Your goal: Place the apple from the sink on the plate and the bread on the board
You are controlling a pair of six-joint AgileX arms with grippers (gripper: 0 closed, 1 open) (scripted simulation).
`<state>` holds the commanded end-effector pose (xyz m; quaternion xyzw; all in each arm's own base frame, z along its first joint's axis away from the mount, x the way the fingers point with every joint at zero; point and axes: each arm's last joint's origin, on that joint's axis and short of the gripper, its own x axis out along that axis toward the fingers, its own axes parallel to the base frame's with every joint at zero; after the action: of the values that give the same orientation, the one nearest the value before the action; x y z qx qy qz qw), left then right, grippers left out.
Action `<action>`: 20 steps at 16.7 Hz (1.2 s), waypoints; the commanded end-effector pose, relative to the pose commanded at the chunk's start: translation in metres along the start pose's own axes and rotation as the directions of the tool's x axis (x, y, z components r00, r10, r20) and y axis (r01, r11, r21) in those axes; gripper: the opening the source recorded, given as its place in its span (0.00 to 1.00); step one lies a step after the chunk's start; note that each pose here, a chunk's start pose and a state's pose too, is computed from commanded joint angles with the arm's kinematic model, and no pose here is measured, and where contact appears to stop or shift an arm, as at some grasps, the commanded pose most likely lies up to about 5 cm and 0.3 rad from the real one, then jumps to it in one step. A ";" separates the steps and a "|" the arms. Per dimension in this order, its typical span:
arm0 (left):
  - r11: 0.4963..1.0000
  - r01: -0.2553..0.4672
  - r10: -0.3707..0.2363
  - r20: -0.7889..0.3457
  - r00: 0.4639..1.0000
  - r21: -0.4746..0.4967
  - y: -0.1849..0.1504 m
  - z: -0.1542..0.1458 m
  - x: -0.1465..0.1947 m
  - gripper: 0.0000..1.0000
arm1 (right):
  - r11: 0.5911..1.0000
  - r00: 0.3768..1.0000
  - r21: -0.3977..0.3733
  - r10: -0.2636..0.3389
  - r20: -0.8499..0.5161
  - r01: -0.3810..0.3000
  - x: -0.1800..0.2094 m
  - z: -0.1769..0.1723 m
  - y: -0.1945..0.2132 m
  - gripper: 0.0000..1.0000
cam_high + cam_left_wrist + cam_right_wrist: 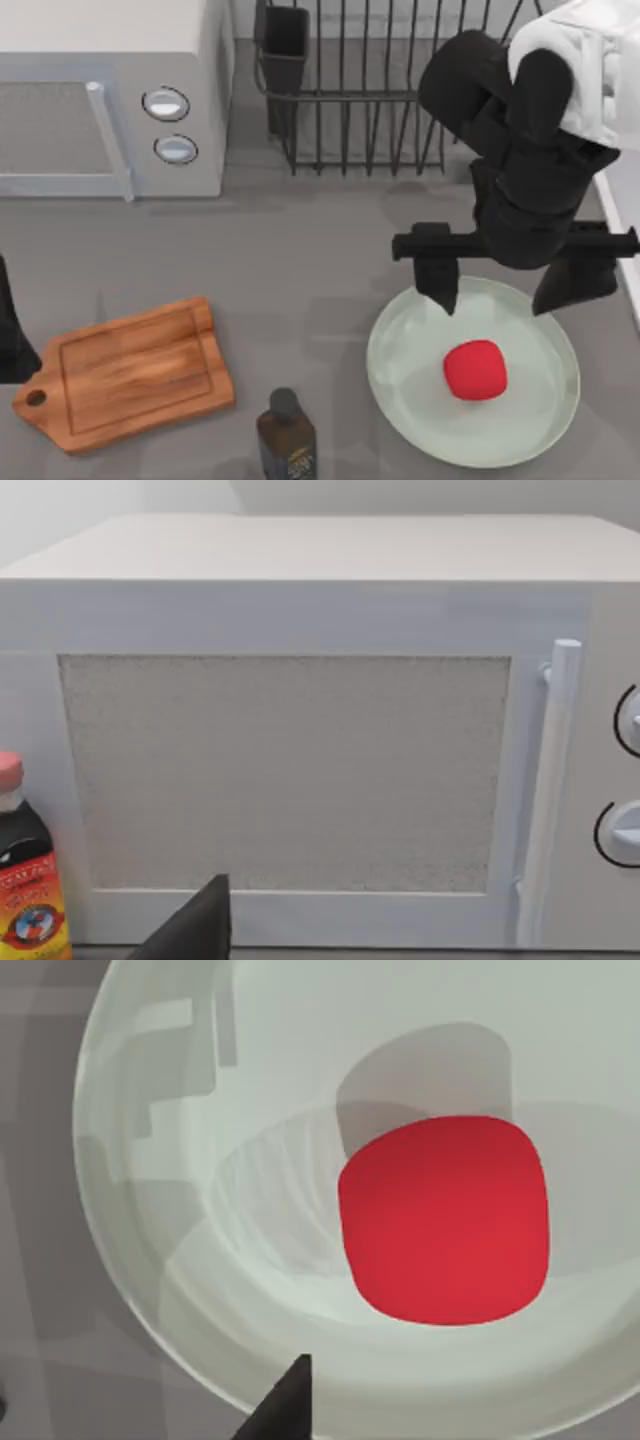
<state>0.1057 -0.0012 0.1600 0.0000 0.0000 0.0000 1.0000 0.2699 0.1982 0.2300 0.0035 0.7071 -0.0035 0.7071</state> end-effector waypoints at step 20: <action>1.000 0.000 0.000 0.000 1.000 0.000 0.000 0.000 0.000 1.00 | 0.980 0.893 -0.044 0.194 0.406 -0.194 -0.031 -0.050 -0.095 1.00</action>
<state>0.1057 -0.0012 0.1600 0.0000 0.0000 0.0000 1.0000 0.2189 0.1038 0.2610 0.0725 0.5399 0.0670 0.8359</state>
